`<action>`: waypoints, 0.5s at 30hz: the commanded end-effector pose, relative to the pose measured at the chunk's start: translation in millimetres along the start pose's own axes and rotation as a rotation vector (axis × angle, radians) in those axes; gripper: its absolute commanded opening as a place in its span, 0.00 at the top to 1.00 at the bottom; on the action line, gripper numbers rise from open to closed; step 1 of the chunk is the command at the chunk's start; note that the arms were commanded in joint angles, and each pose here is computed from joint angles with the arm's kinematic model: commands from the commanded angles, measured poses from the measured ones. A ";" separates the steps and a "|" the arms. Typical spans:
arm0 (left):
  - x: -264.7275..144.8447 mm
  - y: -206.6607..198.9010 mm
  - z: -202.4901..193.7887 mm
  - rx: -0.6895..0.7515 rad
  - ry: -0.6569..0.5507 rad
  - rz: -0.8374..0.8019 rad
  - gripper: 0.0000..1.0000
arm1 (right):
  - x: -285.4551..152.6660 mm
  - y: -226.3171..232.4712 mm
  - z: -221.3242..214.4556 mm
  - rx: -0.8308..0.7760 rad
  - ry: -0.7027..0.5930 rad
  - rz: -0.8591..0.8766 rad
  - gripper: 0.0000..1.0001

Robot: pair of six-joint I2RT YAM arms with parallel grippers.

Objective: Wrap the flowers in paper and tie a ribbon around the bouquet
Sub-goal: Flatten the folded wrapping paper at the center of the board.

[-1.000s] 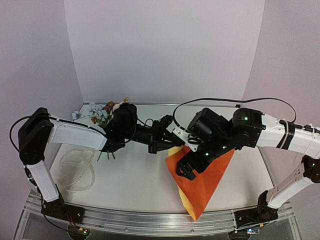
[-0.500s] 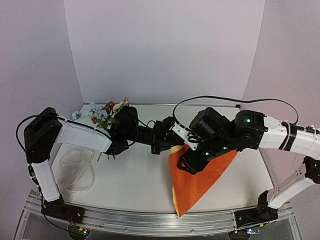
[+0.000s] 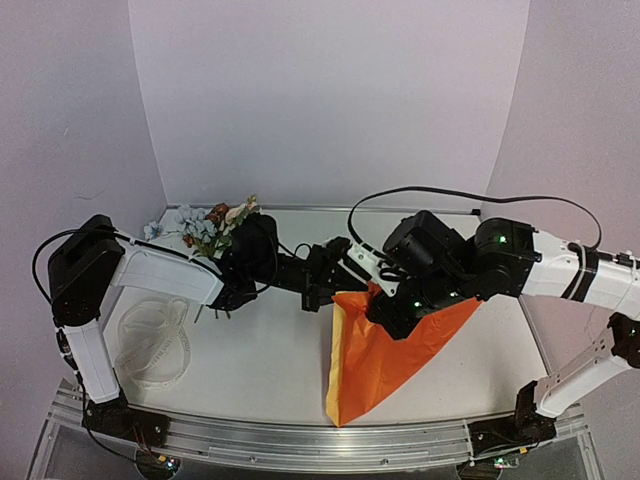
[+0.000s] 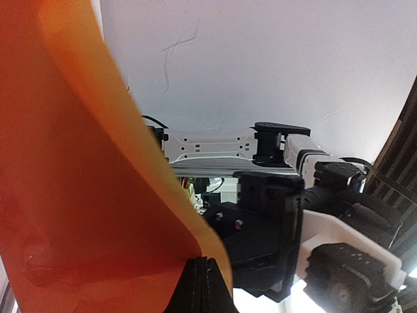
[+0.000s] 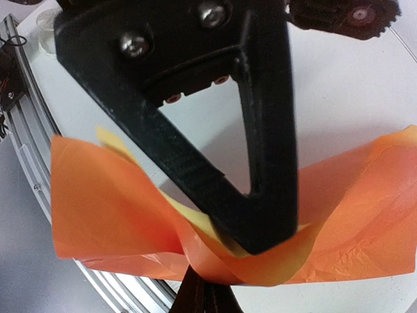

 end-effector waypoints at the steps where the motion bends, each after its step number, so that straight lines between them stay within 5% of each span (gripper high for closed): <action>1: -12.2 8.4 0.8 0.016 -0.014 0.057 1.00 | -25.3 -12.8 2.6 0.010 -0.089 -0.042 1.00; 9: -68.5 41.8 21.0 0.005 -0.198 0.245 1.00 | -26.5 -34.0 -27.7 0.002 -0.018 -0.217 1.00; 15: -140.1 68.2 22.5 -0.009 -0.504 0.554 1.00 | -35.9 -57.9 -51.2 -0.025 0.027 -0.448 1.00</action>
Point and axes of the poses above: each gripper's point midway between its finger pads, its own x axis out along the fingers, its own y axis along the line the jaws close on, z = x × y, the point moved 8 cm from there along -x, back along the fingers, and after that the axes turned 4 degrees about -x, right-handed, at the moved point
